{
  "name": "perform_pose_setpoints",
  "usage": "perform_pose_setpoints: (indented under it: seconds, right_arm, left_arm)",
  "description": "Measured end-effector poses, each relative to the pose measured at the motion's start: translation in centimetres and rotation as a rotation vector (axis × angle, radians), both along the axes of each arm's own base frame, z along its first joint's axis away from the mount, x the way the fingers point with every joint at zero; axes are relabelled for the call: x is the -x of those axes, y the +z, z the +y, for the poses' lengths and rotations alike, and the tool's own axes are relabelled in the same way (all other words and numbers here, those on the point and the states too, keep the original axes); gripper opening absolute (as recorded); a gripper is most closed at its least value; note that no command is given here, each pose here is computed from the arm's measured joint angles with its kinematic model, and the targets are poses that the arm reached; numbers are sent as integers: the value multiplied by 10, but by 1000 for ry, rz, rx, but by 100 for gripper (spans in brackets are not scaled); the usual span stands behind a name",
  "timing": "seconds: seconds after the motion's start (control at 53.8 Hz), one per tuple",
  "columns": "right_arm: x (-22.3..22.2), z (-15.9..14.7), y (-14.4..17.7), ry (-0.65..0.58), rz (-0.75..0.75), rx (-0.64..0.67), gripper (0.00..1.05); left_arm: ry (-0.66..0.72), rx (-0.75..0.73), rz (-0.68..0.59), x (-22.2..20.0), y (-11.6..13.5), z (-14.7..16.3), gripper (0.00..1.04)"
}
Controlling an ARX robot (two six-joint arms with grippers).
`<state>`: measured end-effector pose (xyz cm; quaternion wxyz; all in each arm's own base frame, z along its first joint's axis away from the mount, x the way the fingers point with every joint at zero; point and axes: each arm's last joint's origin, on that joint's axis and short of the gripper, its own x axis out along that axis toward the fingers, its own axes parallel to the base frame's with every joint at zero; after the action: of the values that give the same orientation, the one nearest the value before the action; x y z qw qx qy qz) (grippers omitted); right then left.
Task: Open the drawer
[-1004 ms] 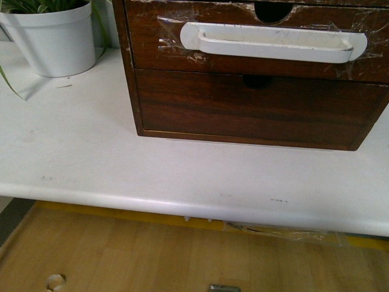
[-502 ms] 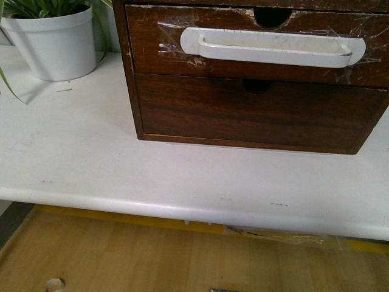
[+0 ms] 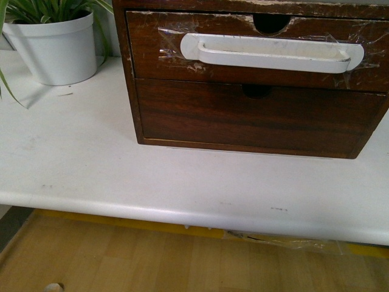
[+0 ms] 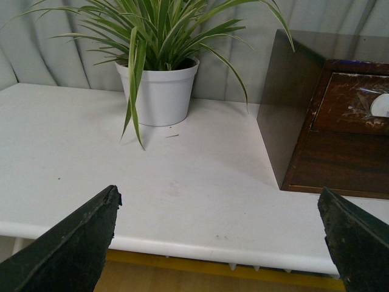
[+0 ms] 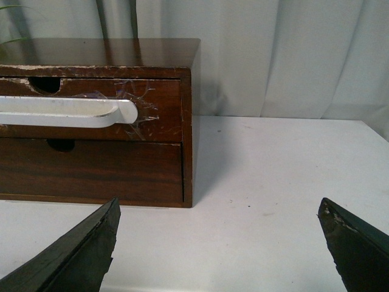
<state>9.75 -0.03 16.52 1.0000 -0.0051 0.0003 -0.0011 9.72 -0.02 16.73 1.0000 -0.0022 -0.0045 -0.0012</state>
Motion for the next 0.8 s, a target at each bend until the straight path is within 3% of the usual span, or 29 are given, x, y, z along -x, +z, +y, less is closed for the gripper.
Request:
perform_pose_setpoints:
  seconds: [0.52, 0.688, 0.799]
  right_arm:
    - [0, 0, 0, 0, 0, 0, 96]
    - [-3, -1, 1, 281, 19, -68, 96]
    - [-8, 0, 7, 349, 95, -68, 96]
  left_arm:
    - [10, 0, 0, 0, 0, 0, 99]
    - [421, 19, 53, -3, -1, -5, 99]
    - [459, 10, 70, -5, 10, -5, 99]
